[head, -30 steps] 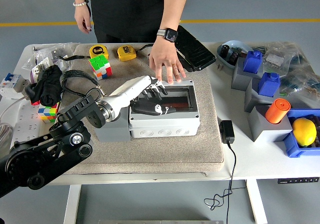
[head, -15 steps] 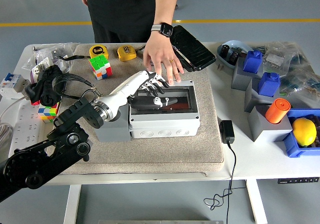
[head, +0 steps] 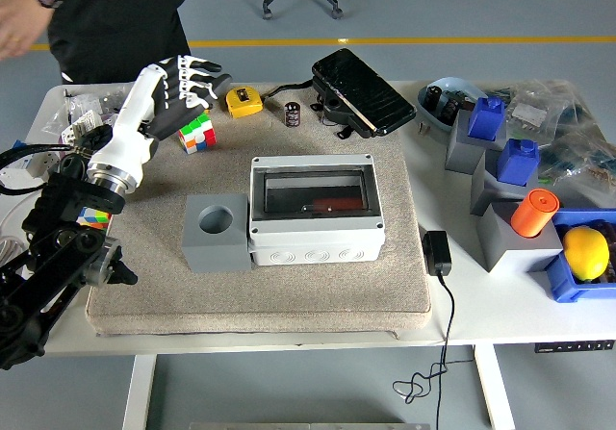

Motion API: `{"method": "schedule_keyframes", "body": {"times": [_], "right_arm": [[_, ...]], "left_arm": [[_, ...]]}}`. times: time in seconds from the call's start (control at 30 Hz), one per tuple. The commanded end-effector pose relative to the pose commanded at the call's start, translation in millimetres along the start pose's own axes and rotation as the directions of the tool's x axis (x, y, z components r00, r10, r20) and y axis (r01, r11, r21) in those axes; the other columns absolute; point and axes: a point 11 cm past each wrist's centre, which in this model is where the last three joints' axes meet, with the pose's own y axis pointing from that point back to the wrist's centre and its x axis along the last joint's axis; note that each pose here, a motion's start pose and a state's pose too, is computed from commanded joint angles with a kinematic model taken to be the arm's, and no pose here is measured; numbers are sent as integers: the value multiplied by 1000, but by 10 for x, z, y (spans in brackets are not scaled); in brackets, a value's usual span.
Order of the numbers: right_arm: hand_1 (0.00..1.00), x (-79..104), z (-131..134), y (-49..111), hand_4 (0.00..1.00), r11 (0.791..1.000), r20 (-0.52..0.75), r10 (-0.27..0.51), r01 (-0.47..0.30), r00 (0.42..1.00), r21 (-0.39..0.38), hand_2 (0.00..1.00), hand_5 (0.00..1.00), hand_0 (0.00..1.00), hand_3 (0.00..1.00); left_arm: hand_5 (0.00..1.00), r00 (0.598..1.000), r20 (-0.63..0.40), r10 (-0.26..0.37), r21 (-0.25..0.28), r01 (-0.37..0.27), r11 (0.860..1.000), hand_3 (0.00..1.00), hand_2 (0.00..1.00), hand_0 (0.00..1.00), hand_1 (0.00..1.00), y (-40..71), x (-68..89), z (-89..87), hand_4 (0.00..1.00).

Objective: Fetch the battery,place it into the box,close the lid of the box

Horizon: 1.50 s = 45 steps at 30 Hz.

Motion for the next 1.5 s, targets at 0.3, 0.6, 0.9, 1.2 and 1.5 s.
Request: {"method": "schedule_keyframes", "body": {"times": [0.3,0.6,0.9,1.2,1.5], "right_arm": [[619,13,-33,0,926,1000,2,-4,4,1000,-4,597,446,602,542],[623,25,-40,-1,926,1000,-2,-4,4,1000,-6,597,447,601,544],[623,51,-48,-1,927,1000,-3,1,-1,1000,-5,599,456,602,544],[621,34,-31,-1,928,1000,-7,-3,2,1000,-10,601,457,601,545],[622,5,-24,-1,928,1000,-1,-8,8,1000,-11,603,461,600,545]], "left_arm": [[575,992,13,124,17,-124,992,563,534,393,498,-5,426,-22,991],[558,987,28,160,21,-161,987,559,532,390,505,12,568,-34,980],[534,988,28,150,32,-151,988,554,528,381,503,22,541,-67,958],[533,987,33,157,28,-158,987,554,527,377,503,30,608,-55,957],[535,986,36,163,33,-164,986,554,527,376,501,53,645,-73,957]]}}
